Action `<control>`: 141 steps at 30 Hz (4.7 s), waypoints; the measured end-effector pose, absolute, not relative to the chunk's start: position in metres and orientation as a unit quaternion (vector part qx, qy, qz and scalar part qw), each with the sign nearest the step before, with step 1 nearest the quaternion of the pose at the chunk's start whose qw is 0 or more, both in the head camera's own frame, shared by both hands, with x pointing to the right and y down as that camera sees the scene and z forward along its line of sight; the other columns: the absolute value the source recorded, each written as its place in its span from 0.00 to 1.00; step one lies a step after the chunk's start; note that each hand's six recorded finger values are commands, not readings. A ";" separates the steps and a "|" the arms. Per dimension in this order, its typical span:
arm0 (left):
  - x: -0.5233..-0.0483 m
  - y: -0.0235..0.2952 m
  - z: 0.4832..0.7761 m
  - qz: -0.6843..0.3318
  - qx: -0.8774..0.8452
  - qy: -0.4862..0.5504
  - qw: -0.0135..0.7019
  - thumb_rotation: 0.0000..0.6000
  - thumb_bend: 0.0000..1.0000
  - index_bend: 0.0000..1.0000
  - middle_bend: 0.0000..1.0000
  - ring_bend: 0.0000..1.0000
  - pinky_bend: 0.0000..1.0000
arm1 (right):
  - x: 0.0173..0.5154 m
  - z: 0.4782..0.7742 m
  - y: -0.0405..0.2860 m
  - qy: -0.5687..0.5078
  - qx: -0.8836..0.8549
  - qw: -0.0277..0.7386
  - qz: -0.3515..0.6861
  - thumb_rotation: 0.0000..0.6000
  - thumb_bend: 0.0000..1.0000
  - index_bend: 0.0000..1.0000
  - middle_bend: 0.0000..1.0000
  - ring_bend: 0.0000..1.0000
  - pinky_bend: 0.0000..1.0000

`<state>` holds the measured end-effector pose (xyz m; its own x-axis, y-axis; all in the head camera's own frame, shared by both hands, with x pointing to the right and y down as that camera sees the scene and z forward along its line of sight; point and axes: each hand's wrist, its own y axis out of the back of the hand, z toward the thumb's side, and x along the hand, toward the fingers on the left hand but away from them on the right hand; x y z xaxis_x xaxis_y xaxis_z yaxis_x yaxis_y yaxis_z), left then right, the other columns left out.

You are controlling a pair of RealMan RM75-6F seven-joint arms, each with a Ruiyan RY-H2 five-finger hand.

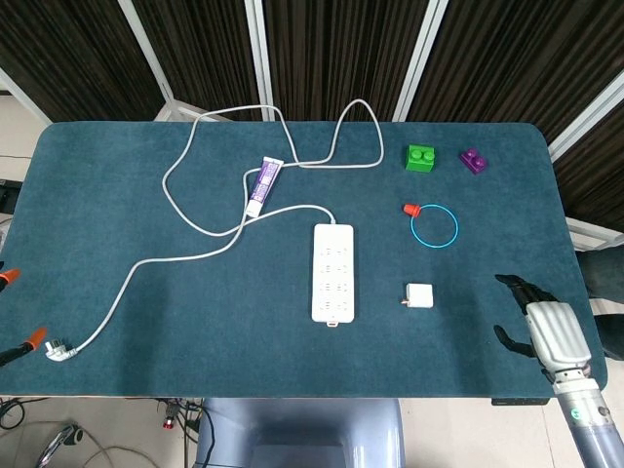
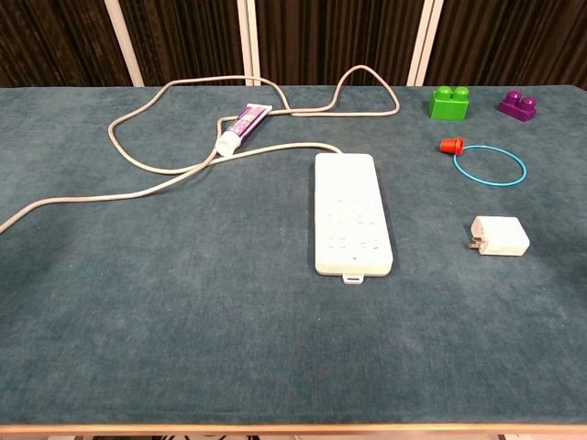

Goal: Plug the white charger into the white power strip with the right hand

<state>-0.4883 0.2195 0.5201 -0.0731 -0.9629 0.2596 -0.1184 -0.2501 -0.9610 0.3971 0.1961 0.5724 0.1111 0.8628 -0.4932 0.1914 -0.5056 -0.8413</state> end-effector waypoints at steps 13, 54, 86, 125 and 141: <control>-0.485 0.220 0.523 -0.556 -0.566 0.474 0.383 1.00 0.13 0.20 0.09 0.03 0.09 | 0.354 0.612 0.166 -0.274 -0.711 0.267 0.590 1.00 0.38 0.22 0.07 0.01 0.00; -0.485 0.220 0.526 -0.561 -0.563 0.470 0.383 1.00 0.13 0.20 0.09 0.03 0.09 | 0.301 0.685 0.166 -0.226 -0.693 0.243 0.640 1.00 0.38 0.25 0.01 0.00 0.00; -0.486 0.219 0.525 -0.563 -0.560 0.471 0.384 1.00 0.13 0.19 0.09 0.03 0.09 | 0.297 0.713 0.159 -0.248 -0.678 0.248 0.645 1.00 0.38 0.35 0.01 0.00 0.00; -0.489 0.219 0.524 -0.568 -0.552 0.476 0.382 1.00 0.13 0.19 0.09 0.03 0.09 | 0.313 0.679 0.146 -0.277 -0.677 0.262 0.630 1.00 0.38 0.32 0.01 0.00 0.00; -0.485 0.220 0.525 -0.566 -0.556 0.473 0.383 1.00 0.13 0.19 0.09 0.03 0.09 | 0.345 0.650 0.187 -0.265 -0.682 0.250 0.634 1.00 0.38 0.32 0.01 0.00 0.00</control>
<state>-0.4853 0.2199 0.5253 -0.0898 -0.9594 0.2673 -0.0925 -0.2592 -0.9614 0.3451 0.1874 0.6505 0.0560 0.6793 -0.7317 0.0445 -0.7339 -0.6778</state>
